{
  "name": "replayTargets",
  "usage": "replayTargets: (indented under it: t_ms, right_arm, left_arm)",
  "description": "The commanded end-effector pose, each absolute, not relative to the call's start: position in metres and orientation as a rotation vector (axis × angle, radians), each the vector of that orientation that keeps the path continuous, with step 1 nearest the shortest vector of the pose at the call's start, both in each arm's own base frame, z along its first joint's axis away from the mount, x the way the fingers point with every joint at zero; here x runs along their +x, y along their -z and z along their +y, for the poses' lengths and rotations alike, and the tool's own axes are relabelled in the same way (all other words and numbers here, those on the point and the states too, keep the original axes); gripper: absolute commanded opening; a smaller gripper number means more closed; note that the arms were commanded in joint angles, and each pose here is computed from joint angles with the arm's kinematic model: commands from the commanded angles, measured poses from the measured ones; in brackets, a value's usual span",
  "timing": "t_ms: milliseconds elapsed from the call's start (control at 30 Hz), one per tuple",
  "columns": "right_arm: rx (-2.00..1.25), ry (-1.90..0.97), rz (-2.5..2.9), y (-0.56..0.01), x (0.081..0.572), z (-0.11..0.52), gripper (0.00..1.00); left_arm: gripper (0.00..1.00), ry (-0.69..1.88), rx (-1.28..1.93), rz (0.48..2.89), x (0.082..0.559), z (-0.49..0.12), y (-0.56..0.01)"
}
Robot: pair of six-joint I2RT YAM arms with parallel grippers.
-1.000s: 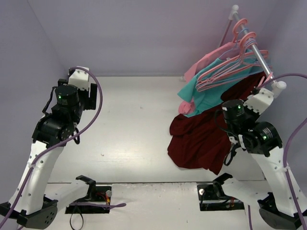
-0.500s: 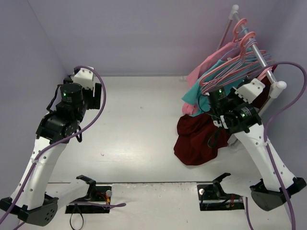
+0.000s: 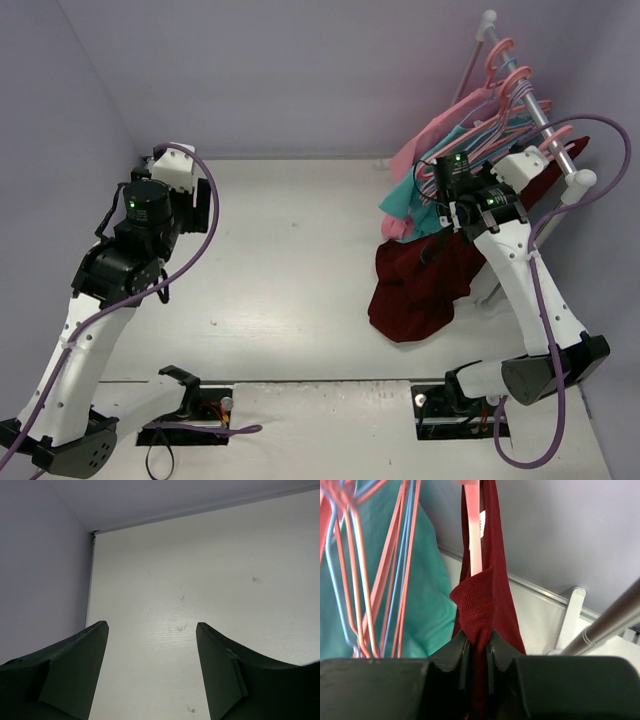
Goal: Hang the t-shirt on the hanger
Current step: Place the hanger at the clothesline.
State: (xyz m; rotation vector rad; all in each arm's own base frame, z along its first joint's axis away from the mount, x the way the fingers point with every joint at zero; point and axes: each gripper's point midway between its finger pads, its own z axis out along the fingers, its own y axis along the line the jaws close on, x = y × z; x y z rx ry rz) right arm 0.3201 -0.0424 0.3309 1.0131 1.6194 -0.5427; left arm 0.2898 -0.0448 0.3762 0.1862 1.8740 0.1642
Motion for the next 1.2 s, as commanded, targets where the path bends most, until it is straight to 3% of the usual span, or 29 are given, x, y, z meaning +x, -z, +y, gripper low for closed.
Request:
replayTargets:
  t_ms: [0, 333, 600, 700, 800, 933, 1033, 1167]
  right_arm:
    - [1.106, 0.470, 1.445, -0.370, 0.328, -0.057, 0.00]
    - [1.122, 0.422, 1.502, -0.351, 0.346, -0.057, 0.00]
    - [1.102, 0.409, 1.572, -0.321, 0.358, -0.048, 0.10]
    - [1.084, 0.403, 1.574, -0.326, 0.362, -0.046, 0.26]
    - [1.050, 0.389, 1.579, -0.337, 0.361, -0.042, 0.61]
    - [0.987, 0.362, 1.563, -0.365, 0.350, -0.037, 0.93]
    - [0.926, 0.319, 1.552, -0.389, 0.335, -0.031, 1.00]
    - [0.829, 0.253, 1.553, -0.419, 0.311, -0.027, 1.00]
  left_arm:
    - [0.67, -0.165, 0.167, 1.802, 0.289, -0.043, -0.396]
    - [0.67, -0.163, 0.176, 1.817, 0.288, -0.044, -0.387]
    - [0.67, -0.193, 0.177, 1.810, 0.285, -0.038, -0.388]
    - [0.66, -0.187, 0.174, 1.806, 0.284, -0.039, -0.390]
    - [0.67, -0.185, 0.166, 1.792, 0.282, -0.037, -0.396]
    - [0.70, -0.185, 0.155, 1.766, 0.279, -0.035, -0.409]
    - [0.74, -0.179, 0.141, 1.737, 0.276, -0.033, -0.423]
    - [0.78, -0.173, 0.126, 1.707, 0.272, -0.030, -0.437]
